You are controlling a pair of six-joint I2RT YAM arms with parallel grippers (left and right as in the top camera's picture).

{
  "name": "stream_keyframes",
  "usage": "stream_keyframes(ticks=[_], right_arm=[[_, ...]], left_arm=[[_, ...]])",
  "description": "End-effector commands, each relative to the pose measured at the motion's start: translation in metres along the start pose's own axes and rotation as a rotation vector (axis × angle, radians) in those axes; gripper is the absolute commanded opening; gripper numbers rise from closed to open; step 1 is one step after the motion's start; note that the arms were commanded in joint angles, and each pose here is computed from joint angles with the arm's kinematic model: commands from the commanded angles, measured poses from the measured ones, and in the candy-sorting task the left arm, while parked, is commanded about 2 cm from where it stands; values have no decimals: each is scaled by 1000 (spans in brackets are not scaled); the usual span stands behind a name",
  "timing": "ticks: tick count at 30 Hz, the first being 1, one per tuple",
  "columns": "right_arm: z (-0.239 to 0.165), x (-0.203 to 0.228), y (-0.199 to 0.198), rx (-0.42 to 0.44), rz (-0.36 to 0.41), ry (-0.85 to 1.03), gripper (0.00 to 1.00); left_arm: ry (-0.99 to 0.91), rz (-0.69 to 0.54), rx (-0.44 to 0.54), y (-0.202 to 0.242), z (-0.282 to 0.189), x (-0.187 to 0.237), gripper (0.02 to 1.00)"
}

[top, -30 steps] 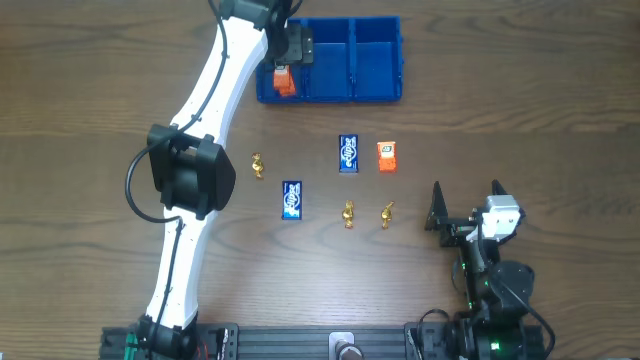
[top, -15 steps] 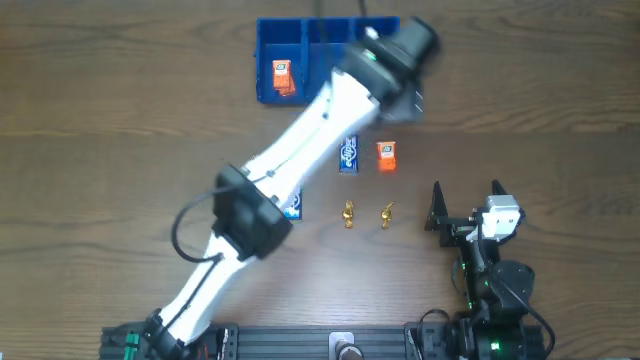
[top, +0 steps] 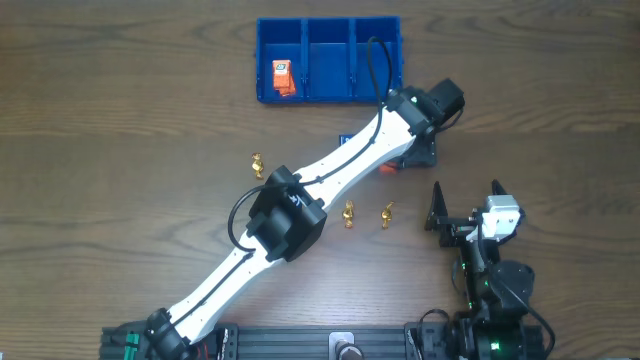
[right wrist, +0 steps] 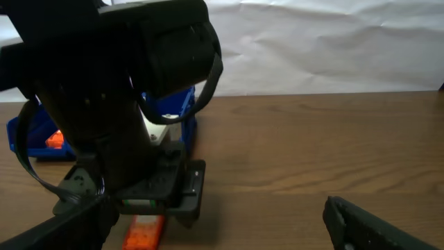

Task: Sort Candies Into Trays

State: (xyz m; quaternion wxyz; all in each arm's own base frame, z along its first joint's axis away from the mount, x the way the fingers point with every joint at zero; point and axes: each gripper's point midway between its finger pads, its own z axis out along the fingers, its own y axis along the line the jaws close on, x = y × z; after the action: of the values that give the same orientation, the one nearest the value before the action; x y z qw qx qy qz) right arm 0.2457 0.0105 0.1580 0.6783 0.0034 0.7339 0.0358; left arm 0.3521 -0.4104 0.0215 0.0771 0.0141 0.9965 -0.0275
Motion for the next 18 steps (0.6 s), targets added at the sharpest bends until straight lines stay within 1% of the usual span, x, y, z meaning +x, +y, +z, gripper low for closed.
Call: stream_keyframes(ticks=[1, 5, 9, 12, 13, 18], right_arm=[[0, 2, 0, 1, -13, 0, 996], [0, 2, 0, 0, -13, 0, 998], [0, 2, 0, 0, -13, 0, 998], [0, 2, 0, 0, -13, 0, 998], [0, 2, 0, 1, -13, 0, 998], [0, 2, 0, 1, -13, 0, 998]], left_arm=[[5, -36, -1, 4, 5, -5, 925], [38, -42, -1, 6, 19, -1, 899], [50, -45, 9, 4, 23, 0, 805], [47, -46, 13, 3, 24, -1, 693], [47, -46, 12, 4, 24, -1, 680], [49, -50, 7, 5, 25, -1, 687]])
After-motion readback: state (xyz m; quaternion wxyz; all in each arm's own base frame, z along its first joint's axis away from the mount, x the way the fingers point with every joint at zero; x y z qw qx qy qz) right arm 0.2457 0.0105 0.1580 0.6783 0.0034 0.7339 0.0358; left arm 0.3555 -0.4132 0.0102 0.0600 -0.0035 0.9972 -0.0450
